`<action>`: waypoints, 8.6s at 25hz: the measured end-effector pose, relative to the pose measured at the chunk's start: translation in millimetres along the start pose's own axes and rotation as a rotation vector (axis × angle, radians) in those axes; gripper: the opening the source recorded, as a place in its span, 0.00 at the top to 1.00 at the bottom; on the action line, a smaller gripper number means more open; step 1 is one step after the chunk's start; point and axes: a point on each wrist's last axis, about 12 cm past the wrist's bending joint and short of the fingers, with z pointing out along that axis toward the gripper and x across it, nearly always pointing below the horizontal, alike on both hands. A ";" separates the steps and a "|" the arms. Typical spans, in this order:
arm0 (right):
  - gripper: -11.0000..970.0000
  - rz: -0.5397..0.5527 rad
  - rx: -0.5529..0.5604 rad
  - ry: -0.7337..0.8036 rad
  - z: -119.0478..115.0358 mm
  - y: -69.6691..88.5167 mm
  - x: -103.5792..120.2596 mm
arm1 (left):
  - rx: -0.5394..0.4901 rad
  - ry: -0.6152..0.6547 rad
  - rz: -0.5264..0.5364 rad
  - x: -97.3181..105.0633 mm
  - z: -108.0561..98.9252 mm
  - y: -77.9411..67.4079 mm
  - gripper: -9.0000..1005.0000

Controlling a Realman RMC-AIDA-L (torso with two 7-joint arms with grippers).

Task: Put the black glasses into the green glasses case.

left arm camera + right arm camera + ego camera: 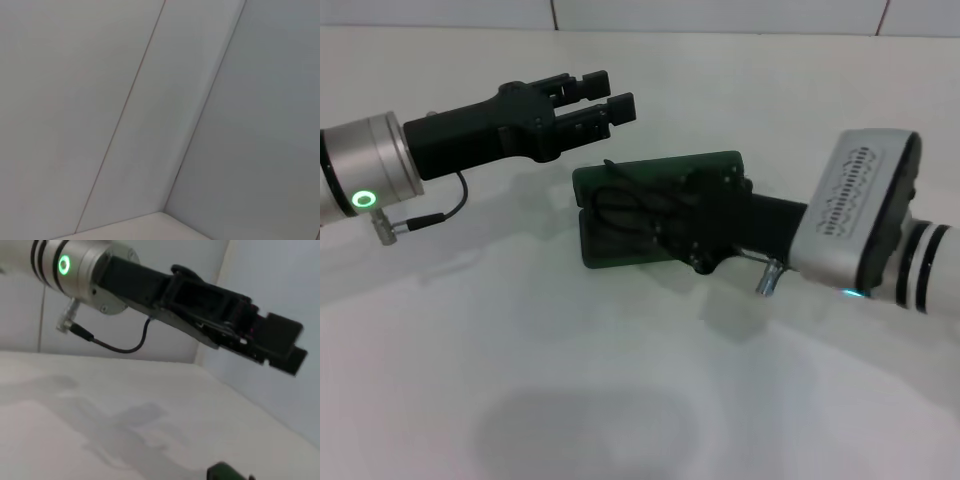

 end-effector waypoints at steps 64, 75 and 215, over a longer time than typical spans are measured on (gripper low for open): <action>0.55 0.362 0.086 -0.176 -109.8 -82.2 55.0 | -0.035 0.468 0.091 46.6 -20.2 5.4 0.39; 0.55 0.354 0.096 -0.175 -107.9 -82.6 55.0 | -0.073 0.517 0.083 50.6 -12.9 9.2 0.39; 0.15 0.132 -0.355 -0.310 -76.7 -26.0 39.1 | 0.322 0.055 0.371 58.9 -43.5 -64.8 0.34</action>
